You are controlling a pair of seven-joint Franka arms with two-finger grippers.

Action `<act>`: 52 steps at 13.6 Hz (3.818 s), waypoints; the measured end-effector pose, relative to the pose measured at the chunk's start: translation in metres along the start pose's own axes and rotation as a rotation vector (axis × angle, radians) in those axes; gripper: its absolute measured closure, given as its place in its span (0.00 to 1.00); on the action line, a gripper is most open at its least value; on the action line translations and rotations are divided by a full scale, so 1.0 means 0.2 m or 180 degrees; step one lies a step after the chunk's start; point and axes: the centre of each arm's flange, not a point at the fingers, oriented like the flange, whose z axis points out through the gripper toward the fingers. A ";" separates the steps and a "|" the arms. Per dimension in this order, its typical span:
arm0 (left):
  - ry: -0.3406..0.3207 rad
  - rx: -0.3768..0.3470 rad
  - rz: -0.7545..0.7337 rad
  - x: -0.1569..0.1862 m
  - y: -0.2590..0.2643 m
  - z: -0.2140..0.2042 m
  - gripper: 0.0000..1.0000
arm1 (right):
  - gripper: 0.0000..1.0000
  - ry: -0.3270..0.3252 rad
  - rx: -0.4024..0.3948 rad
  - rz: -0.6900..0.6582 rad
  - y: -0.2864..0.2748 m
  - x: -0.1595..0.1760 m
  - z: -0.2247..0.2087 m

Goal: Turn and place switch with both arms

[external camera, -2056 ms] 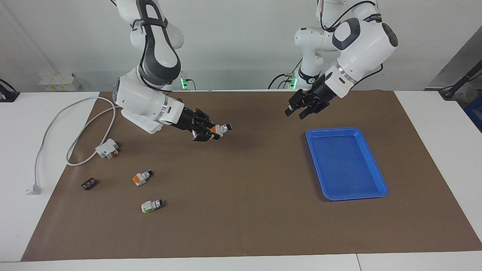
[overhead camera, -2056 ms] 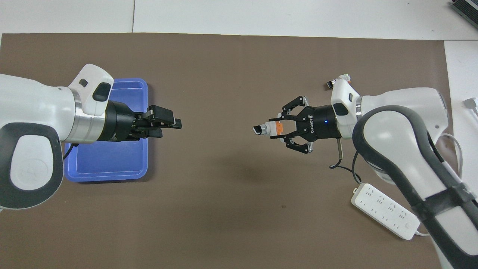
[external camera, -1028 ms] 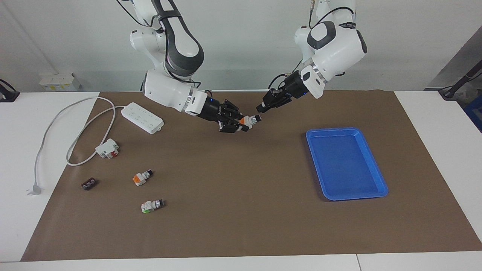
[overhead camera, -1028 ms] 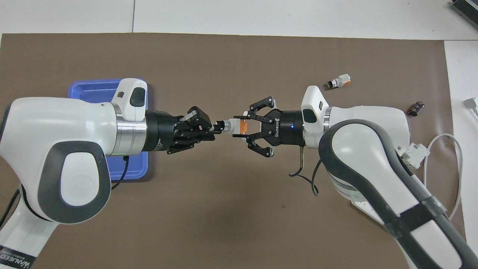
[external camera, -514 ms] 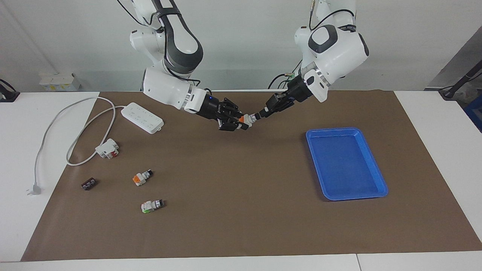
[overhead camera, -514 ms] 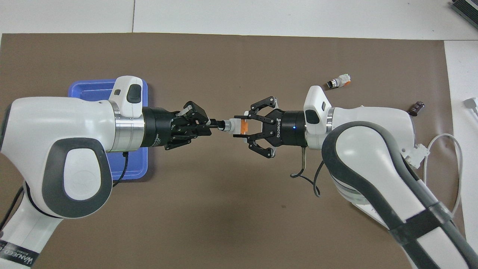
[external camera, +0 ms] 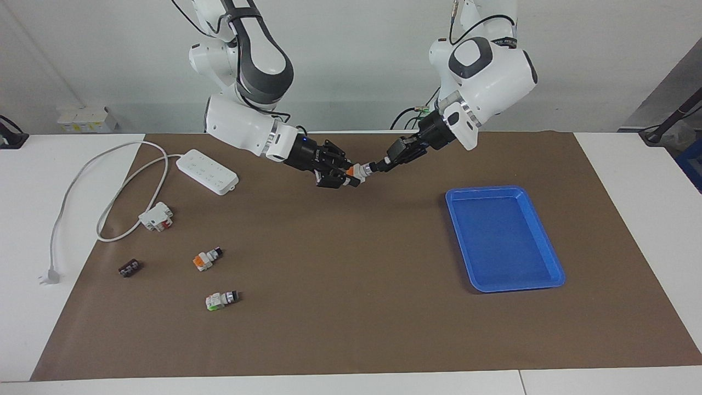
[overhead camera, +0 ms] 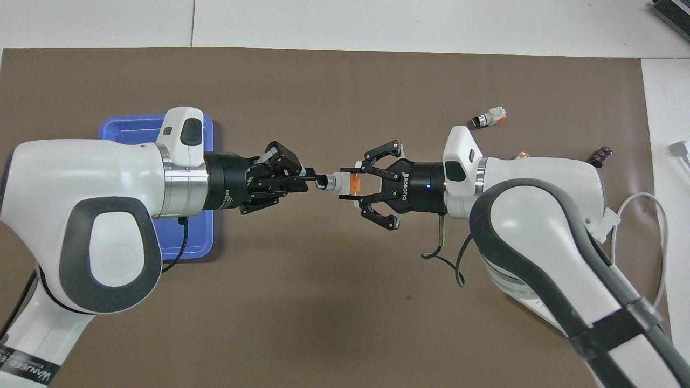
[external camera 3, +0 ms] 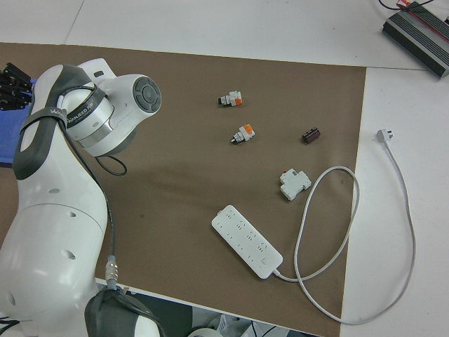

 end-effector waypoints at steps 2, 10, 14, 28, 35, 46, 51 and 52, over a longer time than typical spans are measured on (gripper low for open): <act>0.0002 -0.0029 -0.0016 0.00 0.01 -0.01 0.71 | 0.59 0.0002 -0.0001 0.0003 0.00 0.00 0.00; 0.0038 -0.0039 0.0000 -0.01 0.02 0.03 0.73 | 0.59 0.0005 -0.0005 0.0009 0.00 0.00 0.00; 0.0030 -0.0037 0.0025 -0.03 0.03 0.05 0.75 | 0.59 0.0003 -0.0009 0.0014 0.00 -0.01 -0.01; 0.0015 -0.0016 0.0016 -0.03 0.02 0.09 0.90 | 0.59 -0.0012 -0.0016 0.0033 -0.01 -0.02 -0.02; 0.0007 -0.0011 -0.0379 -0.03 0.02 0.09 0.90 | 0.59 -0.0016 -0.0020 0.0037 -0.01 -0.03 -0.03; 0.0007 -0.0006 -0.2347 -0.04 0.02 0.10 0.90 | 0.59 -0.0018 -0.0045 0.0042 0.00 -0.03 -0.05; 0.0114 -0.0046 -0.3382 -0.07 0.05 0.11 0.90 | 0.59 -0.0028 -0.0095 0.0051 0.01 -0.04 -0.06; 0.0135 -0.0068 -0.3556 -0.07 0.05 0.12 0.90 | 0.59 -0.0033 -0.0113 0.0052 0.01 -0.04 -0.06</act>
